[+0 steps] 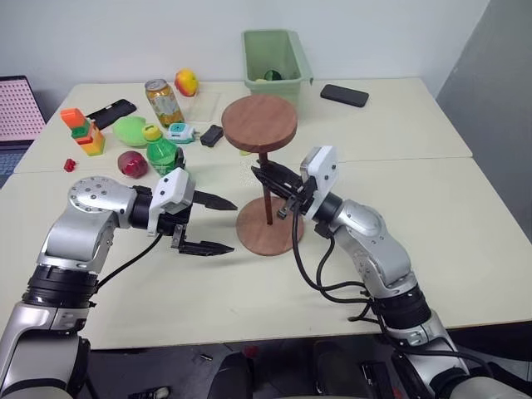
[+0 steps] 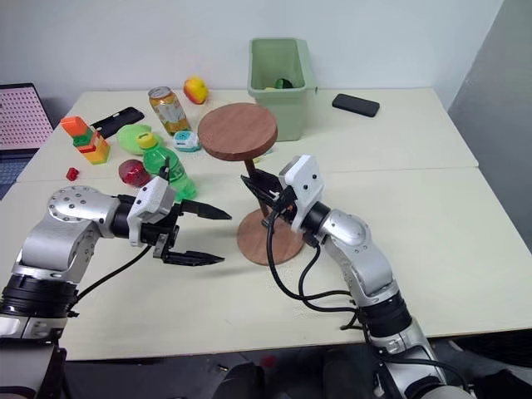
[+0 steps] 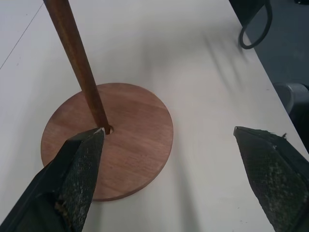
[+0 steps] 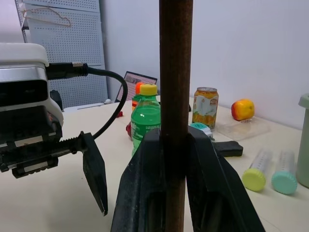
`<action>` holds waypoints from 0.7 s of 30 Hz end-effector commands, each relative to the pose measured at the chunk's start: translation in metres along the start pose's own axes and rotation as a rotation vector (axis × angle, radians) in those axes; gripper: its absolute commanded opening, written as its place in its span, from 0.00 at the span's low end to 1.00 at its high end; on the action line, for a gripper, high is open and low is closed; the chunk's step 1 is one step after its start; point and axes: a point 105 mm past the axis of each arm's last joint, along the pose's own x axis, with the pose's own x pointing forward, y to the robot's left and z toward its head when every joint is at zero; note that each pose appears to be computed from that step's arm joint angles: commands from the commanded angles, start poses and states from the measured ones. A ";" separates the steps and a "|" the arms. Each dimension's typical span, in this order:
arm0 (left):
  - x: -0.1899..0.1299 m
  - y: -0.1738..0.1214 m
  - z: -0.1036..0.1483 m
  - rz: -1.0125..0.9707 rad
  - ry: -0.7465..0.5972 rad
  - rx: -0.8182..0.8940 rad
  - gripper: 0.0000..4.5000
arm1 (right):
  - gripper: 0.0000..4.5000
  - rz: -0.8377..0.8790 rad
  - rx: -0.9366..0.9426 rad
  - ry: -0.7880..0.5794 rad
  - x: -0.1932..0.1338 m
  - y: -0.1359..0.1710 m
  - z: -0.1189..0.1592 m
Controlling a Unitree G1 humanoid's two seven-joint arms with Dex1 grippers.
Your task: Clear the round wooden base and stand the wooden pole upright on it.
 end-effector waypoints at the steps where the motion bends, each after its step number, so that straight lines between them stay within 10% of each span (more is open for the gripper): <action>1: -0.002 0.001 0.007 0.019 0.003 0.043 1.00 | 0.05 0.023 -0.009 0.005 0.001 0.006 -0.002; 21: 0.000 -0.001 0.001 0.072 -0.010 -0.003 1.00 | 0.05 0.034 0.000 0.111 -0.014 0.007 -0.018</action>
